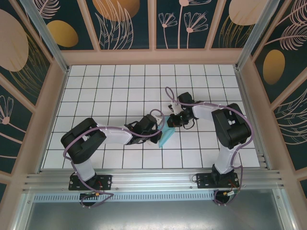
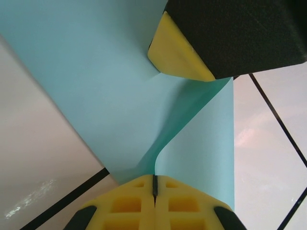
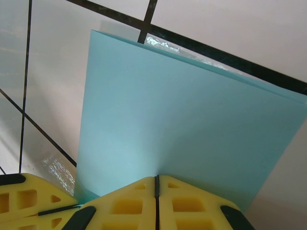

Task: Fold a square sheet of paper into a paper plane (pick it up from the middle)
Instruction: Third fold the triangle at the center of the table.

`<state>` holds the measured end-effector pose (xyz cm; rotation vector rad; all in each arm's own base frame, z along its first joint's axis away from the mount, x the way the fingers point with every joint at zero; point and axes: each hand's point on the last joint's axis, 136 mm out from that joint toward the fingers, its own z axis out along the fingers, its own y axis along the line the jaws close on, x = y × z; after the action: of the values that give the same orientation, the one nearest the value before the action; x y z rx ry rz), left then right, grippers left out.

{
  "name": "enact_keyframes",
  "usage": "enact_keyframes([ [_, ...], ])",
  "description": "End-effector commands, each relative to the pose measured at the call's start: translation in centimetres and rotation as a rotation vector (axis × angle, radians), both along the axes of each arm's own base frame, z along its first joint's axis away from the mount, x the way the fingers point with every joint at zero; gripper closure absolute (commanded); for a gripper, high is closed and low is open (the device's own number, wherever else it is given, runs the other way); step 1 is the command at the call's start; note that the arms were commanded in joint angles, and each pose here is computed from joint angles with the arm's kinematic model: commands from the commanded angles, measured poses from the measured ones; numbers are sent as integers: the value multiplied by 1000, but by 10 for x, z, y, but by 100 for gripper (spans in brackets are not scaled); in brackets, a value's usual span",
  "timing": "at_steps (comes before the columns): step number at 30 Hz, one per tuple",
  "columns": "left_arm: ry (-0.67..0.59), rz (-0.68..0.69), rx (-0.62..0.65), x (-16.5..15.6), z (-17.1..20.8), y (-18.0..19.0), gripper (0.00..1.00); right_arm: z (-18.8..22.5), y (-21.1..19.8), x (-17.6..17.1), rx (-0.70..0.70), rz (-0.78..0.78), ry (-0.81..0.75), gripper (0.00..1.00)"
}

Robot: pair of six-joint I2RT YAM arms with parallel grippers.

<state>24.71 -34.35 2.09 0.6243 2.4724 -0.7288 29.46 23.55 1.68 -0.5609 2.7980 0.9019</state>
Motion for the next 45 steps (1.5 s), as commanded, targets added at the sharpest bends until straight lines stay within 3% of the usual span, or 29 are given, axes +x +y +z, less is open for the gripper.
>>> enact_keyframes([
  [1,-30,11,10,8,3,1,95,-12,-1,-8,-21,8,39,92],
  [15,12,-15,8,2,-8,-2,94,-4,3,-6,1,8,29,89],
  [27,17,-21,35,0,-13,1,95,80,-3,21,108,-143,-149,77],
  [30,18,-21,32,0,-12,1,95,88,-4,4,162,-169,-133,79],
  [35,18,-29,20,1,-12,-3,95,80,7,-29,306,-252,-12,91],
  [45,29,-47,22,-2,-14,-4,95,41,22,-49,279,-309,120,95],
])
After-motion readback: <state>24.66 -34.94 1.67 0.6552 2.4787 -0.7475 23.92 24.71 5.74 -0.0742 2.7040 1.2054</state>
